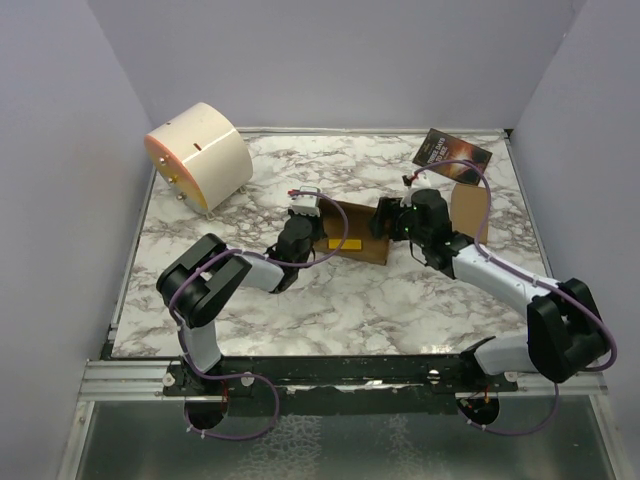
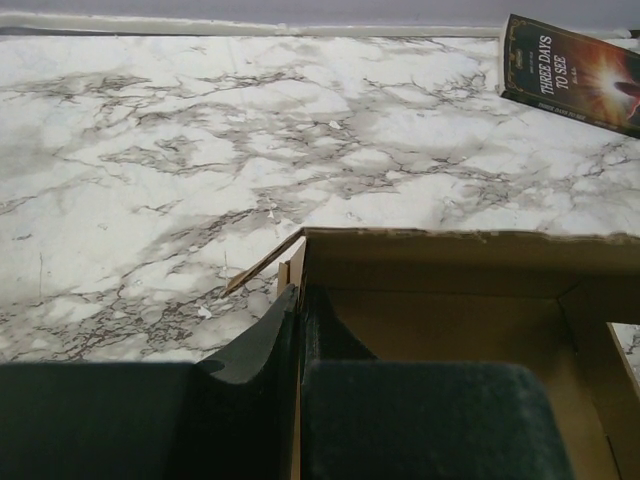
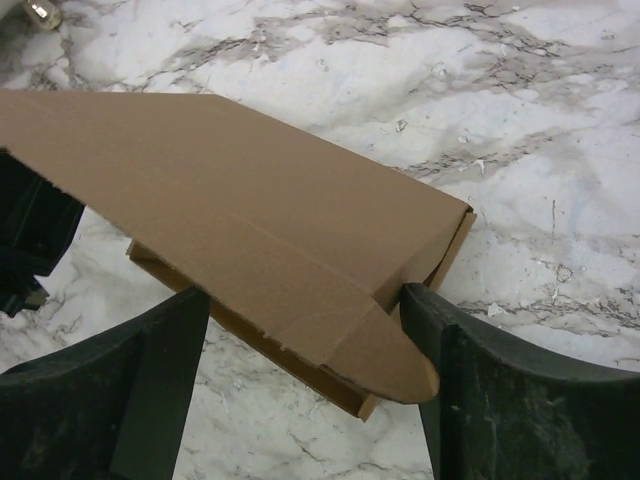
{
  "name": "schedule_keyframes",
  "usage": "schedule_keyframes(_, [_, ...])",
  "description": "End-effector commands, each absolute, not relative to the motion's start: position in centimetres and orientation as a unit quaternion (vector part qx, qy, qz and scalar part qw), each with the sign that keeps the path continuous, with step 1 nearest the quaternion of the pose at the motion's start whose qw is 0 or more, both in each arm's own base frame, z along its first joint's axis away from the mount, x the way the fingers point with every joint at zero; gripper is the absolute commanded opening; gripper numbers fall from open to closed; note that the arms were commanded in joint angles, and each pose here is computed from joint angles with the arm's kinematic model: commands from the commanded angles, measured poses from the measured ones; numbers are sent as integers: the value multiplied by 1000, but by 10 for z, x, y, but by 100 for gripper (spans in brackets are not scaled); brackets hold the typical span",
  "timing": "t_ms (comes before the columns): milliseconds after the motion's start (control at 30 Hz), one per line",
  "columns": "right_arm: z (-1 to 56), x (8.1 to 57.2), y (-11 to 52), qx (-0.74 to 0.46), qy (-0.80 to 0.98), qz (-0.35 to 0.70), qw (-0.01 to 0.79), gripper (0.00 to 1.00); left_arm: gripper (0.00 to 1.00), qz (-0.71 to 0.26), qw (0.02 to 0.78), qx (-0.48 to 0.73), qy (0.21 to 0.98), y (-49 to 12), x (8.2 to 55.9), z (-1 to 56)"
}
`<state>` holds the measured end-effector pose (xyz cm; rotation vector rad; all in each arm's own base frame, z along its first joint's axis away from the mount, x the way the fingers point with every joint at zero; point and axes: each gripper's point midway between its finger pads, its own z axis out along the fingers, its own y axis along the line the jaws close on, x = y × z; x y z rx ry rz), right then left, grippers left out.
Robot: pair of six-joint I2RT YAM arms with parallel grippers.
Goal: Fold the paper box
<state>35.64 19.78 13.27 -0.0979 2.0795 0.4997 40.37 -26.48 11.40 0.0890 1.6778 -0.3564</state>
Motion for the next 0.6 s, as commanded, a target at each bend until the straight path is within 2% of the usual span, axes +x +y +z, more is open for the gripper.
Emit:
schedule_keyframes(0, [143,338,208,-101,847,222,472,80,0,-191,632,64,748,-282,388,109])
schedule_keyframes(133, [146,331,208,-124,847,226,466,82,0,-190,633,64,748,-281,388,110])
schedule_keyframes(367, [132,314,197,-141,865,220,428,99,0,-190,633,65,748,-281,388,109])
schedule_keyframes(567, [119,294,195,-155,871,255,389,100,0,-190,634,65,747,-281,388,109])
